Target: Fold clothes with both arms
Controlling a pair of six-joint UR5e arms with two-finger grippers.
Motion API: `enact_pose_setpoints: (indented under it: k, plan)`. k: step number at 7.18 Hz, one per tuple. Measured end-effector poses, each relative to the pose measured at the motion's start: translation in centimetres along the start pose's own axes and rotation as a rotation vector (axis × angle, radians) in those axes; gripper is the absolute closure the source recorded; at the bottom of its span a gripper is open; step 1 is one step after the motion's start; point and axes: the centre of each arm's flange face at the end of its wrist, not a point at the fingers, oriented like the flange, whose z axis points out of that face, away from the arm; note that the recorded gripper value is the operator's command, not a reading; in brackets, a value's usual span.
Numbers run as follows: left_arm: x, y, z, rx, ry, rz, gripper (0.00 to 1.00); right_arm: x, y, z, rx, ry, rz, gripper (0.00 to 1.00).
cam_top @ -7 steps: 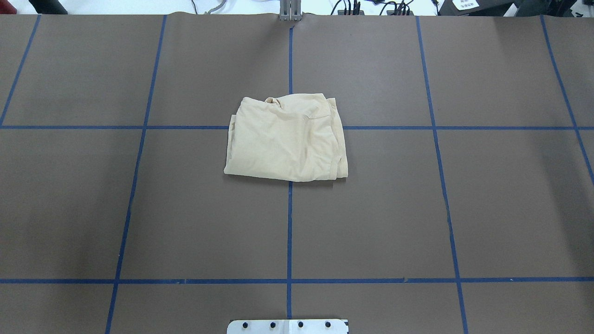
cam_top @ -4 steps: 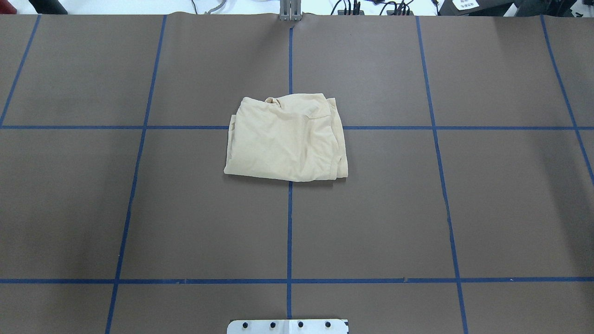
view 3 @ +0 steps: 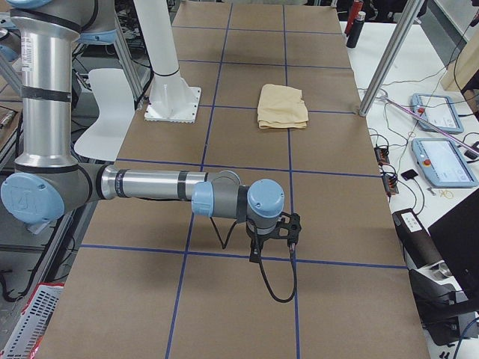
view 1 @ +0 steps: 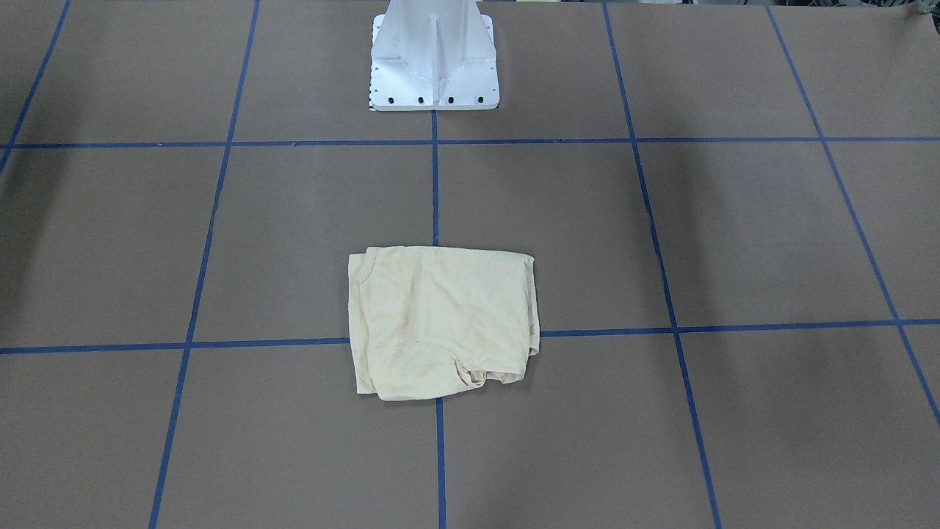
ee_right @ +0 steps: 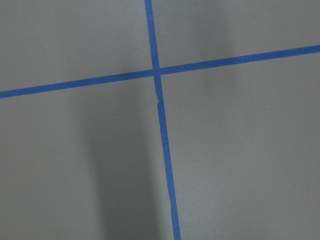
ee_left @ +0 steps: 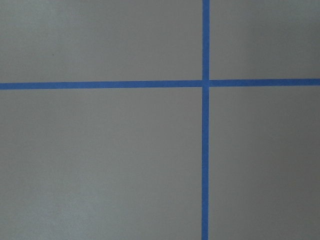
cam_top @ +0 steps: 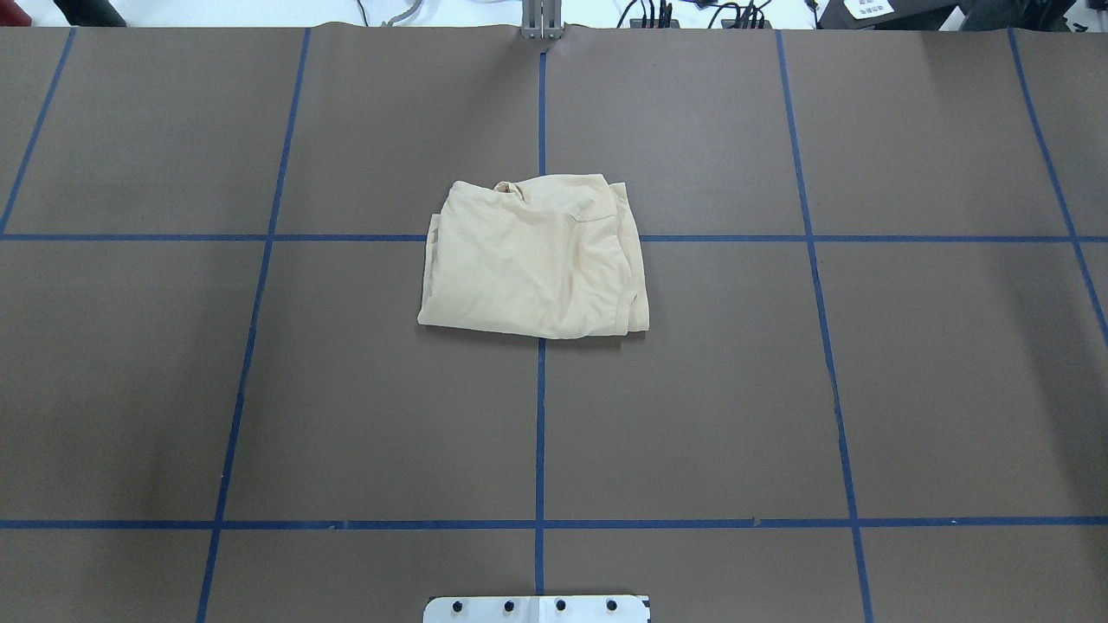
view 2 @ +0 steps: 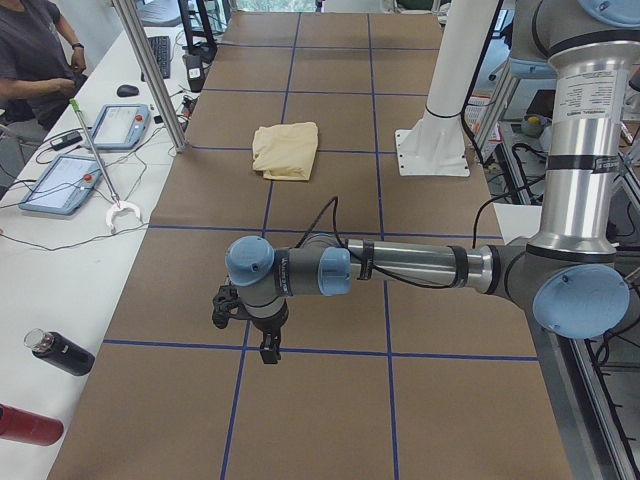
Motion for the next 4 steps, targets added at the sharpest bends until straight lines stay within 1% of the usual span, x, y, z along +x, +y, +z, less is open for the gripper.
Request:
enact_pose_setpoints:
  k: [2, 4]
  plan:
    - [0.07, -0.01, -0.04, 0.001, 0.003, 0.001, 0.0, 0.36, -0.03, 0.43, -0.01, -0.012, 0.011, 0.0]
    - [0.12, -0.01, -0.09, 0.002, 0.004, 0.002, 0.0, 0.31, -0.07, 0.4, -0.009, -0.013, 0.008, 0.0]
